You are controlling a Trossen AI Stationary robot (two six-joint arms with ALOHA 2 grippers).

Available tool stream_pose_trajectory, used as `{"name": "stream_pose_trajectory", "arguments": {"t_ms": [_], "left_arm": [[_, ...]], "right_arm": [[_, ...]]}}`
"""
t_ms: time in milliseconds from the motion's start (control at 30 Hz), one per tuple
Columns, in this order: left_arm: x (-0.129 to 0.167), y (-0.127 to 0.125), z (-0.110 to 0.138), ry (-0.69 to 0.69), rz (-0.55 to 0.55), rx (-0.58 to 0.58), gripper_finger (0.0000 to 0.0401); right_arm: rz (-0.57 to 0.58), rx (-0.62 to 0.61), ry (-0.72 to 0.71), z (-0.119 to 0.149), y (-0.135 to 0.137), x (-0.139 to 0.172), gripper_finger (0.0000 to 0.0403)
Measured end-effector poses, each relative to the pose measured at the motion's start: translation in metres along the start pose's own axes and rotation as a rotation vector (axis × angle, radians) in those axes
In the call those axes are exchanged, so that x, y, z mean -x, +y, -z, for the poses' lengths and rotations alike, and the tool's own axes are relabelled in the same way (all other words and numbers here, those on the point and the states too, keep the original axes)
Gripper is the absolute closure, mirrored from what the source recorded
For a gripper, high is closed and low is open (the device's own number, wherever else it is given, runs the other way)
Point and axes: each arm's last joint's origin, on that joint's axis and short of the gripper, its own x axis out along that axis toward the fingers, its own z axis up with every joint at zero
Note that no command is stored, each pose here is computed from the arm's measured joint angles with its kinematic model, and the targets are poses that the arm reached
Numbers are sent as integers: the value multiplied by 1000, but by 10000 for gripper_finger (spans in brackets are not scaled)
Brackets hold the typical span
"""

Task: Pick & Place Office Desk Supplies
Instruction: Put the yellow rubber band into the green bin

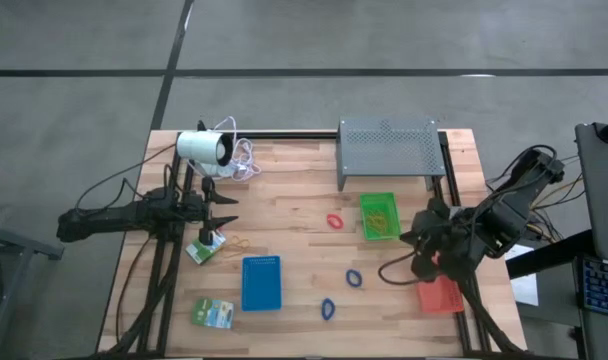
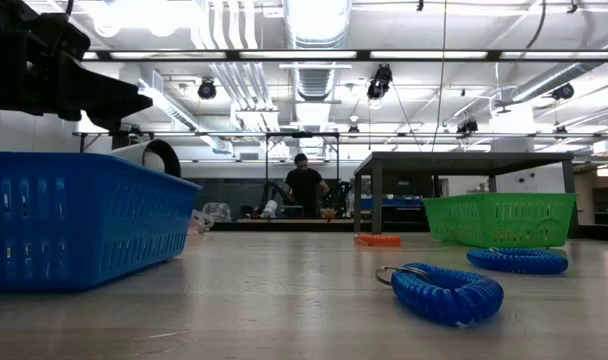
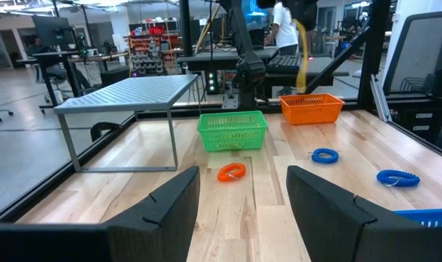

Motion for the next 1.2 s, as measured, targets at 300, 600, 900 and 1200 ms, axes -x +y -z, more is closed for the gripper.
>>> {"name": "stream_pose_trajectory", "arguments": {"t_ms": [300,600,900,1200], "left_arm": [[0,0,0,0,0,0,189],[0,0,0,0,0,0,189],[0,0,0,0,0,0,189],[0,0,0,0,0,0,189]], "right_arm": [[169,-147,8,-17,-25,-13,394],[282,-254,27,-33,-48,-31,394],[347,-326,66,-38,-63,-43,394],[371,-370,116,-25,-66,-67,394]]}}
